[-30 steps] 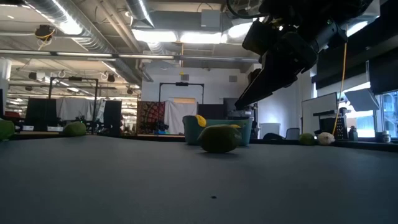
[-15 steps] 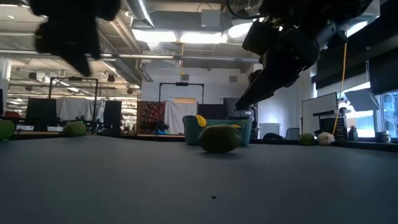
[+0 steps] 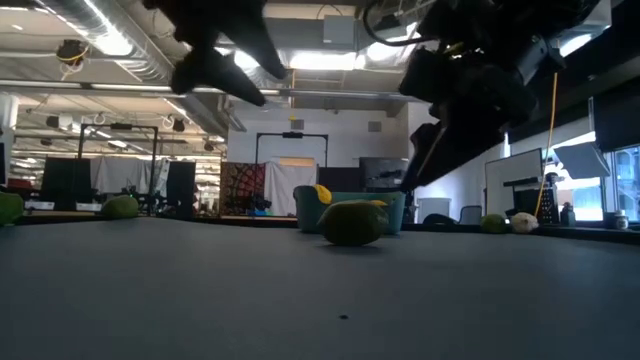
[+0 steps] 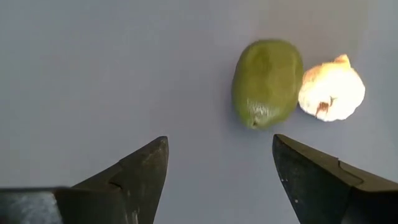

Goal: Sort produce into baskets
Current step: Put the white garlic into the blue bin

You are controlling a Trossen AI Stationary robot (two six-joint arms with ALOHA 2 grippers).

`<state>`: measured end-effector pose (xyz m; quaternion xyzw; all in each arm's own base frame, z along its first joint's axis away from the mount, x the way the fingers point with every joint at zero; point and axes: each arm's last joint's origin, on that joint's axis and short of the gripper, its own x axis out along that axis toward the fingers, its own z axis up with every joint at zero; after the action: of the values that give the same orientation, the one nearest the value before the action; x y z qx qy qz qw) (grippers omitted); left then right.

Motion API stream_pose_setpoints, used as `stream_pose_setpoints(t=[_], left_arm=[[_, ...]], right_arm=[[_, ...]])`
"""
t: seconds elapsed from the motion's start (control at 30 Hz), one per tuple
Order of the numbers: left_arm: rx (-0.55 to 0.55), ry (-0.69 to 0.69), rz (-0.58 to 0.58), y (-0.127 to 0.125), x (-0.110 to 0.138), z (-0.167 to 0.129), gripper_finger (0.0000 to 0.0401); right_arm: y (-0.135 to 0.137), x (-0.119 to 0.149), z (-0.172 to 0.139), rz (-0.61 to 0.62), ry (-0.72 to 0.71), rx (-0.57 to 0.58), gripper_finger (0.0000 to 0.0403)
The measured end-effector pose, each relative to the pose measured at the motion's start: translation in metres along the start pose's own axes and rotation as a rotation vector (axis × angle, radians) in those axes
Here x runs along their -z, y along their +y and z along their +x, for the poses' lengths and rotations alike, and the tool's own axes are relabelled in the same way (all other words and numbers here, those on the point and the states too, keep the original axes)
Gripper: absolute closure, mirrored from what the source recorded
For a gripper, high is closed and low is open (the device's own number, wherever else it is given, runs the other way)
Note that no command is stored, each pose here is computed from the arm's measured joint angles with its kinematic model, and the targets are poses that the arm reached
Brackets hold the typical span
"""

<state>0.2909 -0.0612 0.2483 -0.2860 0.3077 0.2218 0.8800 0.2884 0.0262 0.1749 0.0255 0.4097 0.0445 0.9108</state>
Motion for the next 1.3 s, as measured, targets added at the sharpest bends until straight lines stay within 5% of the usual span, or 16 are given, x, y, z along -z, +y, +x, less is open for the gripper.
stream_pose_setpoints(t=[0.37,0.67,1.07,1.3], left_arm=[[0.025,-0.013,0.0,0.013,-0.018,0.052,0.0196],[0.028,0.012,0.016,0.012,-0.039,0.087,0.0196],[0.046,0.012,0.103,-0.015,-0.087,0.099,0.0196],[-0.049,0.038,0.196,-0.009,-0.093,0.108,0.0196]], right_arm=[[0.02,0.005,-0.026,-0.068,-0.002,0.037,0.0116],[0.039,0.033,-0.048,-0.085,-0.057,0.083,0.0116],[0.046,0.063,-0.044,-0.033,-0.06,0.154,0.0116],[0.046,0.062,-0.044,-0.03,-0.074,0.158,0.0116]])
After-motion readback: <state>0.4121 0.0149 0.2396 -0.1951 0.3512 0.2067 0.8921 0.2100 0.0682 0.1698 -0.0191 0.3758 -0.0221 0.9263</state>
